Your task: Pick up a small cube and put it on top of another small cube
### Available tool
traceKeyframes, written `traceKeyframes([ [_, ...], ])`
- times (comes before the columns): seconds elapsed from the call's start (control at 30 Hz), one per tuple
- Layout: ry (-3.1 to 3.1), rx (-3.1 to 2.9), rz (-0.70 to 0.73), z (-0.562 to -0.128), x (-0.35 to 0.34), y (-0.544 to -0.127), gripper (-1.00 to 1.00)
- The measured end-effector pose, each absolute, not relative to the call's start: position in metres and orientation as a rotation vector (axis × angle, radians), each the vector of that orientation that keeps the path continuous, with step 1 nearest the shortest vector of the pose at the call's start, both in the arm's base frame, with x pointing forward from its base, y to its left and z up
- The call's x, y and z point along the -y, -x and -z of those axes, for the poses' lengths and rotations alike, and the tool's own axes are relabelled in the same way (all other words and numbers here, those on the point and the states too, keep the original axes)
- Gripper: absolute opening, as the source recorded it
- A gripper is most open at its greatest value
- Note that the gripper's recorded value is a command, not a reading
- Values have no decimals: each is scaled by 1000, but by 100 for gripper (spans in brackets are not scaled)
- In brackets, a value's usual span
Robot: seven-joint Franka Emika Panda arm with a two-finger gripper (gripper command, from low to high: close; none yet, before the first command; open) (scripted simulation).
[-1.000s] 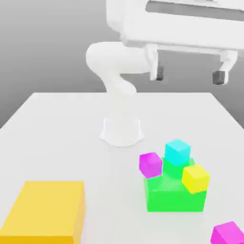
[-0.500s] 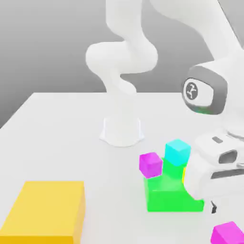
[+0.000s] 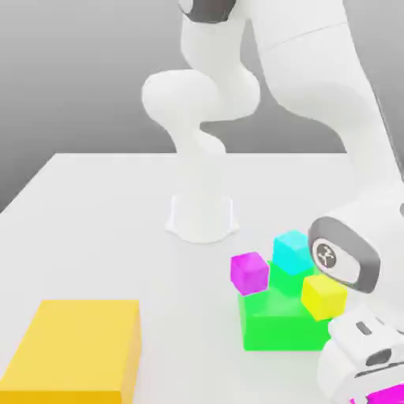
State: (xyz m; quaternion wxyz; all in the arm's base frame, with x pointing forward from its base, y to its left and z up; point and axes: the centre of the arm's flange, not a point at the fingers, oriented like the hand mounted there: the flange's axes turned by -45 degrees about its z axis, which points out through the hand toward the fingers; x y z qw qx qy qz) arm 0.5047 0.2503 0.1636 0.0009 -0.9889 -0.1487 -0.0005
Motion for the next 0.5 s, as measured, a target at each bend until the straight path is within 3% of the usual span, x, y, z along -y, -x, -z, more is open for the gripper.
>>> traceKeyframes([
  [0.5, 3043, 941, -12, -296, -216, -421, -100],
])
